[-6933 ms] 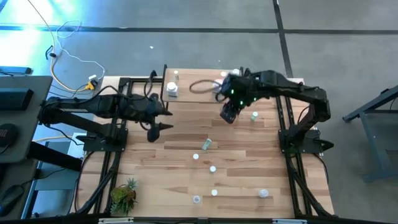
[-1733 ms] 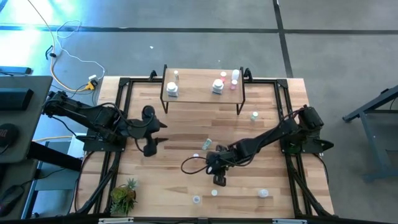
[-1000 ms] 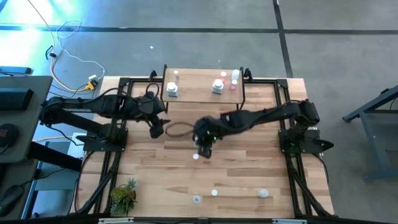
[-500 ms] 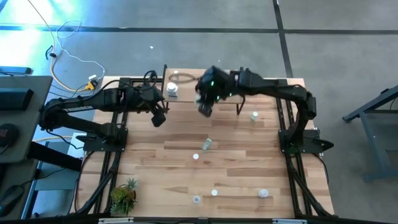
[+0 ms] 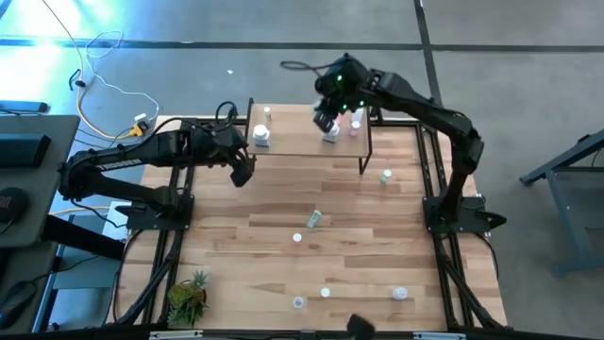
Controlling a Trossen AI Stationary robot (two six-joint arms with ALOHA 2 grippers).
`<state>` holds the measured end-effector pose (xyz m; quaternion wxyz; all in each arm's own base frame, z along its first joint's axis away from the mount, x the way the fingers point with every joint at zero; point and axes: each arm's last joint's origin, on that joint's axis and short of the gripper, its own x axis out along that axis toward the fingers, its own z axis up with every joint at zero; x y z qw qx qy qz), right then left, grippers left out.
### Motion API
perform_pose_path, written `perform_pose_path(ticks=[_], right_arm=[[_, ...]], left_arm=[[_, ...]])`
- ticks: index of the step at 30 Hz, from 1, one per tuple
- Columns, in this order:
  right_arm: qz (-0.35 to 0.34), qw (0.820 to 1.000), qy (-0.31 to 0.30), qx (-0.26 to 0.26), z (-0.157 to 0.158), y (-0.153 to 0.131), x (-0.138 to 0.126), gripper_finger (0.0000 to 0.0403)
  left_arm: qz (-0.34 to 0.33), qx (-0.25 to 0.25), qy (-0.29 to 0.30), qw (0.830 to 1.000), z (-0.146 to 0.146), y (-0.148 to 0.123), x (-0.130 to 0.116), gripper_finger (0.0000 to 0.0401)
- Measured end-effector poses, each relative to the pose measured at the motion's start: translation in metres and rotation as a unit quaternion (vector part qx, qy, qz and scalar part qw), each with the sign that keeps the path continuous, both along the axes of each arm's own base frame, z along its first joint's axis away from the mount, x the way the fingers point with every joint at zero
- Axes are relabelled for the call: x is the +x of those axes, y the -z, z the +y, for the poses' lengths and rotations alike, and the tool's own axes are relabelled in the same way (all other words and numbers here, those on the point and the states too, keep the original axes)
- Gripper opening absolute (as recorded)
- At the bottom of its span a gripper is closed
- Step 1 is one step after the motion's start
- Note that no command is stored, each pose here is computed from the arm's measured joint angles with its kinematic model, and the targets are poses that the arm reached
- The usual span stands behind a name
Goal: Pick and place medicine bottles onto shelf by color
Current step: Put the bottom blue pill bottle on the shelf
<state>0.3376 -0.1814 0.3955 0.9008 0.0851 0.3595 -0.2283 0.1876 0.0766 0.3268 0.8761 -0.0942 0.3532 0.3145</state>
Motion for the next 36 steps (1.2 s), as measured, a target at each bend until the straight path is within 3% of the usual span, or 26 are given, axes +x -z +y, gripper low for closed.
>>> perform_pose_path(ticks=[7,13,17,26,36], right_arm=[[-0.029,0.997,0.070,-0.011,-0.045,-0.004,-0.023,0.0094],[-0.106,0.986,0.131,0.014,-0.071,-0.010,-0.033,0.0094],[-0.113,0.985,0.122,0.050,-0.075,0.000,-0.025,0.0094],[-0.103,0.990,0.093,0.036,-0.073,0.007,-0.013,0.0095],[-0.078,0.992,0.057,0.080,-0.061,0.012,-0.008,0.0095]], left_arm=[[-0.028,0.016,-0.006,0.999,0.002,-0.004,0.004,0.0243],[-0.054,0.054,-0.031,0.997,0.008,-0.009,0.011,0.0243],[-0.057,0.068,-0.036,0.995,0.016,-0.008,0.016,0.0243],[-0.040,0.064,-0.061,0.995,0.033,0.003,0.025,0.0243],[-0.049,0.065,-0.061,0.995,0.036,0.003,0.029,0.0243]])
